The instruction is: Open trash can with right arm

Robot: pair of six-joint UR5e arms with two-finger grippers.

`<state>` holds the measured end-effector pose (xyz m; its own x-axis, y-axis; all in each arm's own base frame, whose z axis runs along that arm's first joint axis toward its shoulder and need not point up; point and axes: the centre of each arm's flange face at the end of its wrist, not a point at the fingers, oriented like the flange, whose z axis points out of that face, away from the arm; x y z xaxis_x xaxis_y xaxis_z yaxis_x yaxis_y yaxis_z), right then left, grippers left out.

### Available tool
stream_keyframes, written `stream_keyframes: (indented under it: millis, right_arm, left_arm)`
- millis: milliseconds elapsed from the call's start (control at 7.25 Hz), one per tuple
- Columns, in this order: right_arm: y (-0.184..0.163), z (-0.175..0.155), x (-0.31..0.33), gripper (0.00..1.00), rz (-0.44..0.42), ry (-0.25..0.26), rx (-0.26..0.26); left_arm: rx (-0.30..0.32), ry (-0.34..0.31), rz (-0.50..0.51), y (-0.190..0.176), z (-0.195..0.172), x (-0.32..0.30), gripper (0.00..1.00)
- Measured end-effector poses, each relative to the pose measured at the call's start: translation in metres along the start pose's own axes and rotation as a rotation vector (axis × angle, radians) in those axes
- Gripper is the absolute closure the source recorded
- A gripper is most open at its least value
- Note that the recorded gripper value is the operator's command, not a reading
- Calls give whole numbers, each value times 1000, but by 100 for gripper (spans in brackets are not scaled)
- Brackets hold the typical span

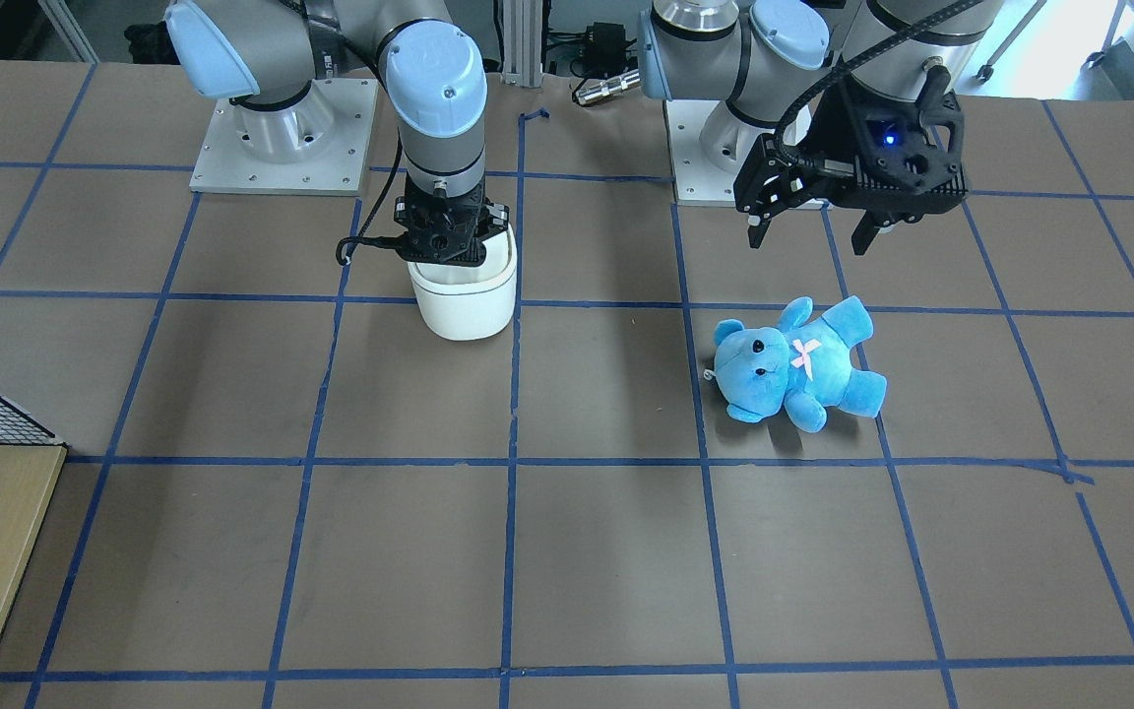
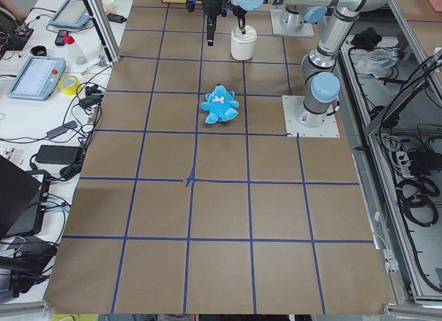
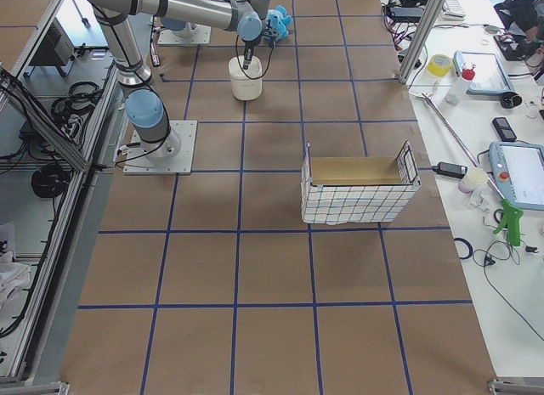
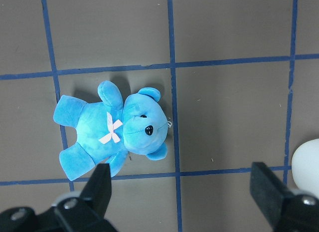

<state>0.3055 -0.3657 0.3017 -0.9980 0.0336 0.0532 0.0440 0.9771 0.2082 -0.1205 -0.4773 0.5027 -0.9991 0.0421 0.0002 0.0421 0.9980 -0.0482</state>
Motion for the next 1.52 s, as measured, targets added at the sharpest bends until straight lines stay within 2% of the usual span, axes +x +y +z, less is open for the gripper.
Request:
stream_keyframes:
  millis: [138,552,828,966,1103,1241,1517]
  right_arm:
    - [3,-20,0,0,2,-19,35]
    - [13,-125,8,0,0,-59,118]
    - [-14,-203,41,0,42,-106,228]
    - [-35,-232,77,0,55,-118,276]
    - [-52,-249,115,1,39,-111,306]
    - [-61,-255,139,7,24,-99,312]
    - [-65,-255,157,0,0,-78,294]
  left_arm:
    - [0,0,0,0,0,0,0]
    - [0,1,0,0,0,0,0]
    - [0,0,0,0,0,0,0]
    - [0,0,0,0,0,0,0]
    - [0,-1,0,0,0,0,0]
    - [0,-1,0,0,0,0,0]
    - [0,-1,0,0,0,0,0]
